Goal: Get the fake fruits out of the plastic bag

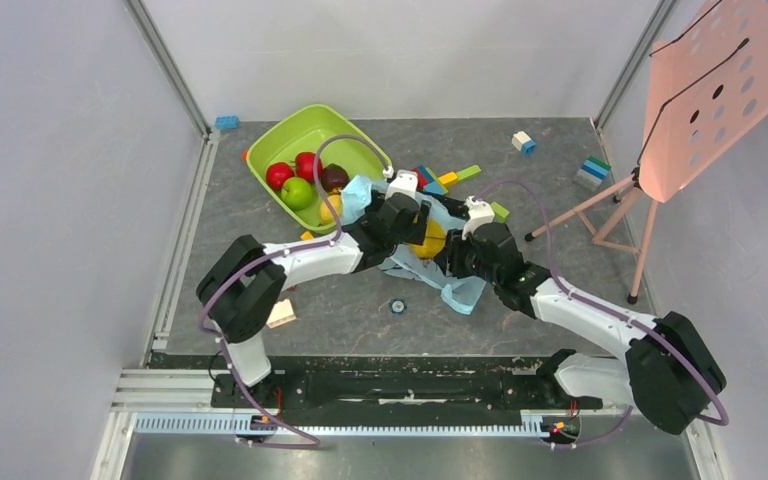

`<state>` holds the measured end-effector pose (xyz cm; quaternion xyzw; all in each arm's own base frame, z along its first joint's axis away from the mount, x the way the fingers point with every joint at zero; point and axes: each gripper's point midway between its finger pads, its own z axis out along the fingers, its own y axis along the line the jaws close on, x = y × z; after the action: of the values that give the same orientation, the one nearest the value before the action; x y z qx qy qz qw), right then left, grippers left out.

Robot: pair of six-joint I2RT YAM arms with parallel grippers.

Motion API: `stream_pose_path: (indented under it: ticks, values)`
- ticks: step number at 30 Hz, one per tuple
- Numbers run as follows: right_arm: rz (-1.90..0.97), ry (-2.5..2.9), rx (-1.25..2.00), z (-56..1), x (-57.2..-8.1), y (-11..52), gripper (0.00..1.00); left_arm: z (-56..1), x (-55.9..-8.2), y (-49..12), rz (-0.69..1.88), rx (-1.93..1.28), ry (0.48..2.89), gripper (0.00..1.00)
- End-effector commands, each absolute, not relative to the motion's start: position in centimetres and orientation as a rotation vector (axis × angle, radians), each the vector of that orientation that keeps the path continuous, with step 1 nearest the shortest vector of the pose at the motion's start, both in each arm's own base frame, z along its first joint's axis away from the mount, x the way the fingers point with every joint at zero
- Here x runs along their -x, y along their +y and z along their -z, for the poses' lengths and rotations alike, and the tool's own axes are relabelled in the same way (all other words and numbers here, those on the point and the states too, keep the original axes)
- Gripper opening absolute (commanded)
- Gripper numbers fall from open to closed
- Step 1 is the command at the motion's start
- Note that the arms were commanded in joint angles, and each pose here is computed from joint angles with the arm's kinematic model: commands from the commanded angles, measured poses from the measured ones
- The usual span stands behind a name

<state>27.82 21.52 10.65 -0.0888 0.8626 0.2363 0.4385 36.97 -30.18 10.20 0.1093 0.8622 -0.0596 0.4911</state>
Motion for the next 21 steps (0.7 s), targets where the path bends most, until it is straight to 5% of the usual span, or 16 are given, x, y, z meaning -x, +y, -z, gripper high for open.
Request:
stream_pose_path:
  ticks: [1, 21]
  values:
    - [-0.625, 2.122, 0.208, -10.5, -28.1, 22.0, 0.38, -12.5, -40.0, -30.7, 0.131, -0.162, 2.0, 1.0]
    - [-0.648, 2.152, 0.249, -9.2, -27.5, 22.4, 0.39, -6.1, -42.9, -28.7, 0.063, -0.137, 2.173, 0.99]
